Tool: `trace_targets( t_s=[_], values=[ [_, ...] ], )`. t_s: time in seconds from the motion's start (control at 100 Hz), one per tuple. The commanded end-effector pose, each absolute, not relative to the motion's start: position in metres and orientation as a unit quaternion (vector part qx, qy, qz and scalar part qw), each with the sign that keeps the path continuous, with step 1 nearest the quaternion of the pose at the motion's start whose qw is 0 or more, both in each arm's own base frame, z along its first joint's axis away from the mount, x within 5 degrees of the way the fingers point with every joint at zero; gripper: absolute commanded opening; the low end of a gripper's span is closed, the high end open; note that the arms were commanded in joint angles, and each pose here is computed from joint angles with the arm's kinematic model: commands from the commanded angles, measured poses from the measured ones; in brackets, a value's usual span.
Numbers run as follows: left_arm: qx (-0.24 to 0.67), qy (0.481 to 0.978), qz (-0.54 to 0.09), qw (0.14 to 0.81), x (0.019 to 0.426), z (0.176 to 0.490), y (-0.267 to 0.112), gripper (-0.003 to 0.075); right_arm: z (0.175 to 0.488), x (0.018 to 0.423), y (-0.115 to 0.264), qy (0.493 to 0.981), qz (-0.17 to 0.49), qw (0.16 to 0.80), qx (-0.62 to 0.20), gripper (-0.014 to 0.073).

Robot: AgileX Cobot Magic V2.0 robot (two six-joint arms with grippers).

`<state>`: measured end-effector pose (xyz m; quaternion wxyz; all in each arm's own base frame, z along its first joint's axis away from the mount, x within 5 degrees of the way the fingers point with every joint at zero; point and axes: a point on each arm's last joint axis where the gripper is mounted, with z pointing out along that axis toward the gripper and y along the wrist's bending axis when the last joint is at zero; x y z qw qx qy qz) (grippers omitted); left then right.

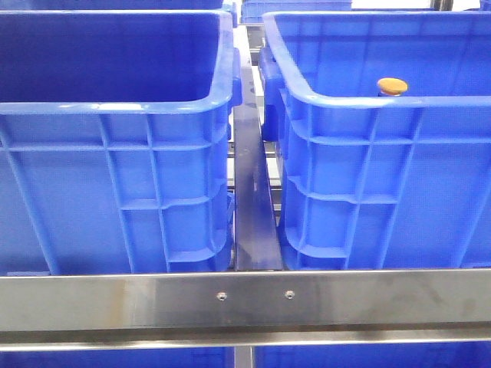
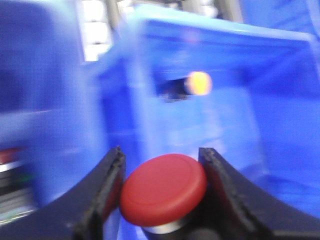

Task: Pick red and yellow buttons and place in box
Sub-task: 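Lift the red button with the left gripper toward the right gripper, then grasp the red button's base with the right gripper, release the left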

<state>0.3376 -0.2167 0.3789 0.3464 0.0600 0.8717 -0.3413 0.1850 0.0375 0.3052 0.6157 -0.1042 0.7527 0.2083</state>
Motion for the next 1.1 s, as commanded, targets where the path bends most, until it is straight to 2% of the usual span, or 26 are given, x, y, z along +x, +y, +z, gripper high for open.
trace_targets(
  t_s=[0.0, 0.02, 0.14, 0.21, 0.52, 0.83, 1.09],
  values=[
    [0.058, 0.824, -0.389, 0.407, 0.322, 0.419, -0.223, -0.0004, 0.322, 0.182, 0.044, 0.716, 0.262, 0.638, -0.107, 0.0135],
    [0.059, 0.823, -0.391, 0.408, 0.321, 0.419, -0.224, -0.0004, 0.323, 0.181, 0.045, 0.713, 0.269, 0.638, -0.11, 0.017],
    [0.063, 0.821, -0.393, 0.41, 0.319, 0.419, -0.228, -0.0004, 0.329, 0.177, 0.051, 0.691, 0.308, 0.64, -0.131, 0.0524],
    [0.064, 0.822, -0.392, 0.408, 0.32, 0.417, -0.229, -0.0004, 0.334, 0.178, 0.053, 0.683, 0.333, 0.639, -0.12, 0.0605],
    [0.064, 0.824, -0.391, 0.405, 0.321, 0.415, -0.23, -0.0004, 0.347, 0.208, 0.083, 0.681, 0.389, 0.6, -0.159, 0.0587],
    [0.065, 0.825, -0.391, 0.403, 0.321, 0.415, -0.23, -0.0004, 0.353, 0.252, 0.12, 0.687, 0.416, 0.568, -0.183, 0.0587],
    [0.065, 0.825, -0.391, 0.403, 0.321, 0.415, -0.23, -0.0004, 0.347, 0.283, 0.13, 0.696, 0.418, 0.555, -0.182, 0.0587]
  ],
)
